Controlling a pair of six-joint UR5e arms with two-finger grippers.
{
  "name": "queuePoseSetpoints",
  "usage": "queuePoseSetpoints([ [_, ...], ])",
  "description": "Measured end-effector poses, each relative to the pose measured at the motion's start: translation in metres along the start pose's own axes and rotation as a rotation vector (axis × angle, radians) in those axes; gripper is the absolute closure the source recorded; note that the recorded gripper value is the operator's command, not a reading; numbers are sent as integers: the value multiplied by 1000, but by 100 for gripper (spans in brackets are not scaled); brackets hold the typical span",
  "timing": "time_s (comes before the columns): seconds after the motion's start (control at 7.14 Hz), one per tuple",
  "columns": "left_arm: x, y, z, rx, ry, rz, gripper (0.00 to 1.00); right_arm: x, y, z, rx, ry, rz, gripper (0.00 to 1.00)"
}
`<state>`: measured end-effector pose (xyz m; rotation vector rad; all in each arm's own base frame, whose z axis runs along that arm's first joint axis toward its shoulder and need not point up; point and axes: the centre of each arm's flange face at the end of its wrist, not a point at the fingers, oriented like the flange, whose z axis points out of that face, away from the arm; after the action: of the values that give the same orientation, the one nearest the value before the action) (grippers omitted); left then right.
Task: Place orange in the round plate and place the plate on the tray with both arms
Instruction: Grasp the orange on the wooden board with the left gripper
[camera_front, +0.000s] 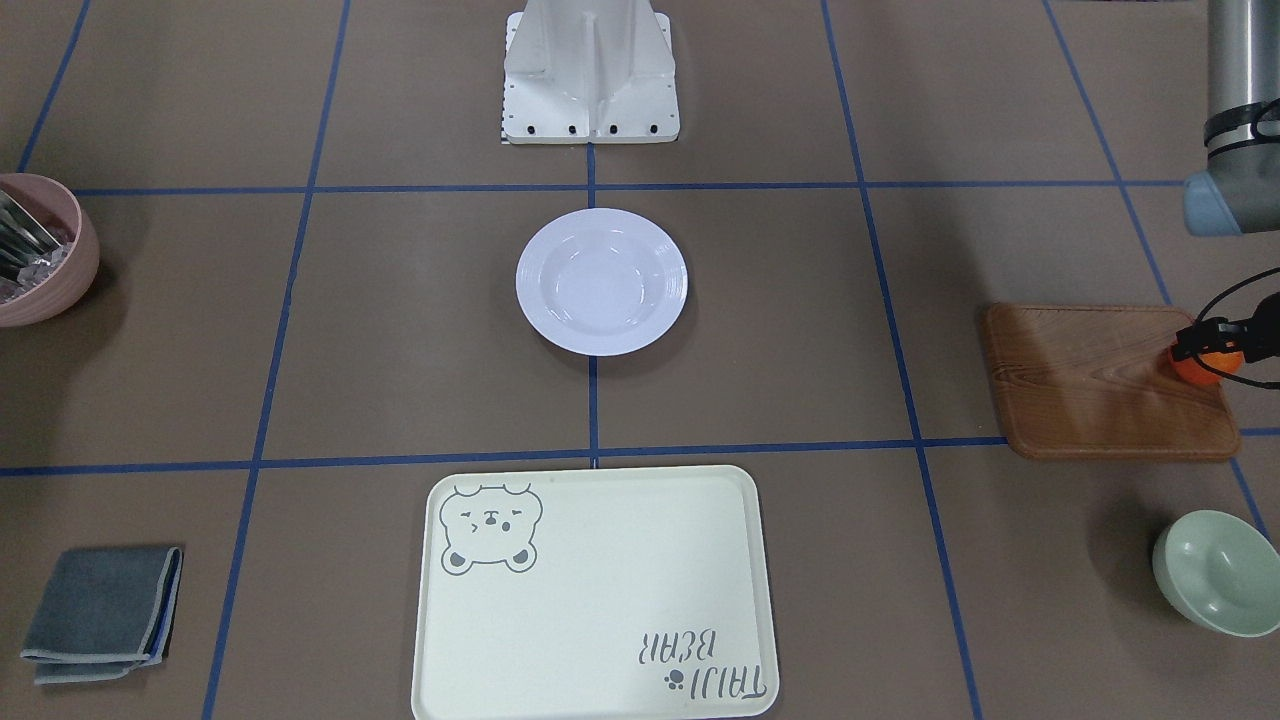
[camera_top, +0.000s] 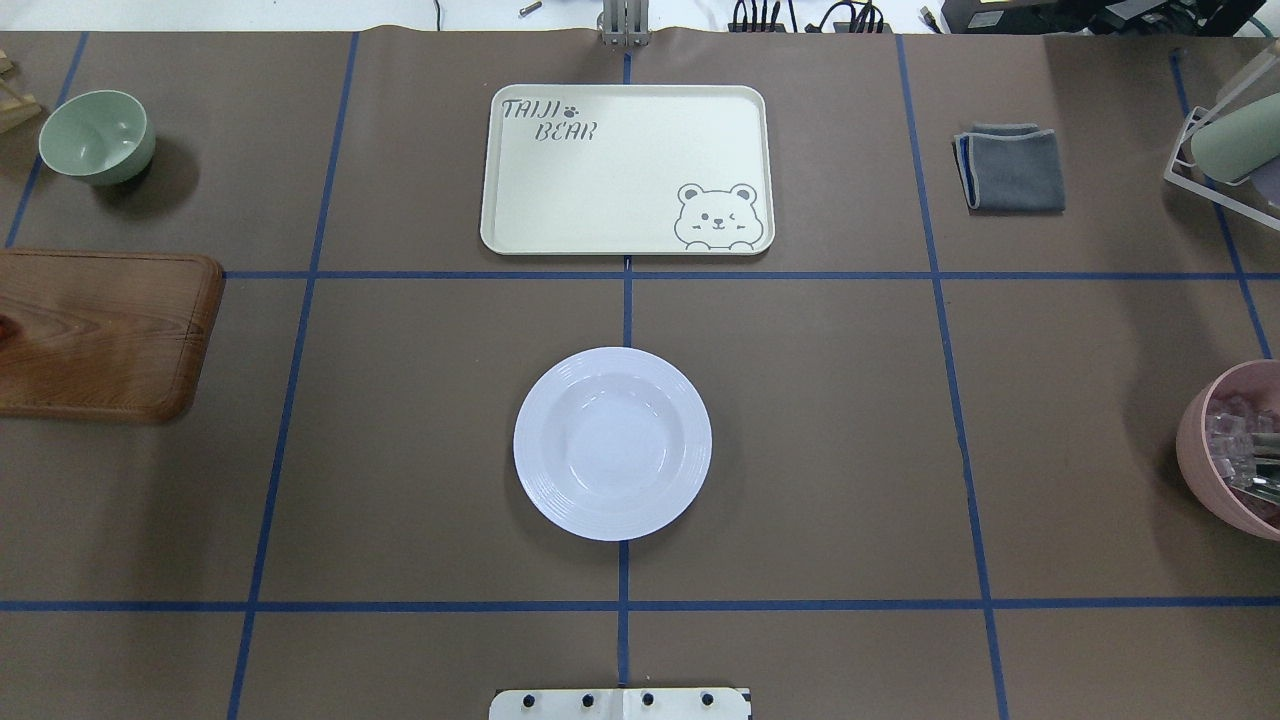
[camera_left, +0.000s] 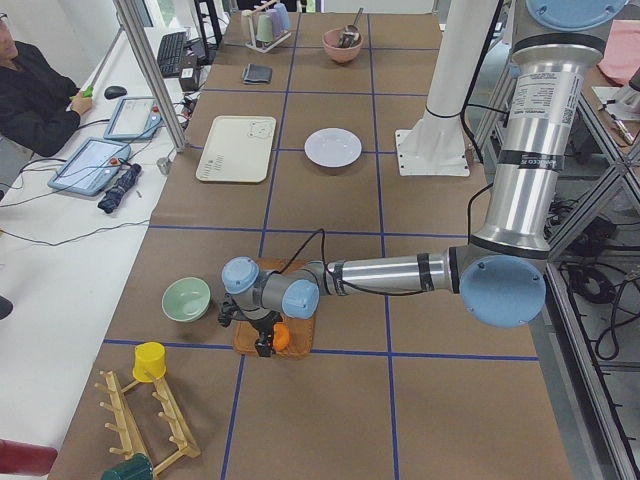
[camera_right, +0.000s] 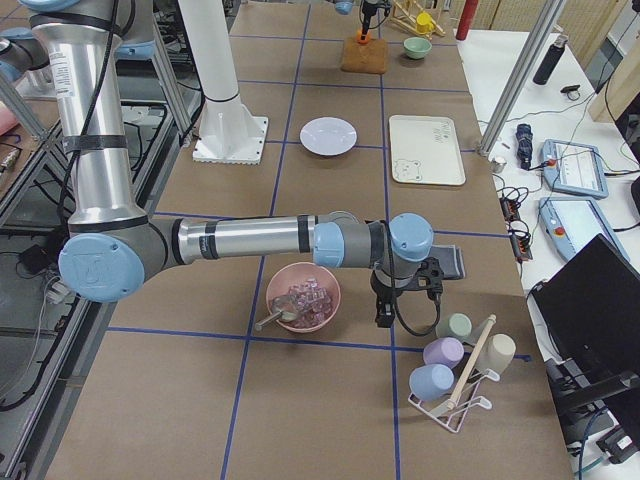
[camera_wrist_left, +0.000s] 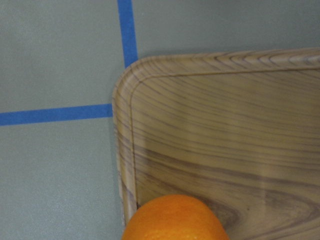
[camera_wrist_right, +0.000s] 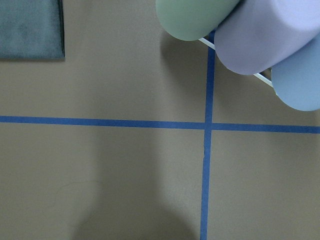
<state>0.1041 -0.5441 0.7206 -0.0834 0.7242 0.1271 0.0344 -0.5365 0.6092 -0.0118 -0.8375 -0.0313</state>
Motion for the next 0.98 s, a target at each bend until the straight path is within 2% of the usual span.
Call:
queuePoseSetpoints([
  [0.28,-1,0,0,3,-10,1,72,-1,-1,-1,1,0,-2,0],
  [0.42,0,-1,-2,6,-10,5,86,-1,-2,0,0,0,-2,0],
  [0.56,5,-3,-6,13,-7,11,96,-1,-2,0,-1,0,0,0],
  [0.7,13,-4,-14,24,-1,21,100,0,-2,1,-2,0,0,0],
  [0.98,39,-12,-43,42,5,31,100,1,-2,1,-3,-1,2,0],
])
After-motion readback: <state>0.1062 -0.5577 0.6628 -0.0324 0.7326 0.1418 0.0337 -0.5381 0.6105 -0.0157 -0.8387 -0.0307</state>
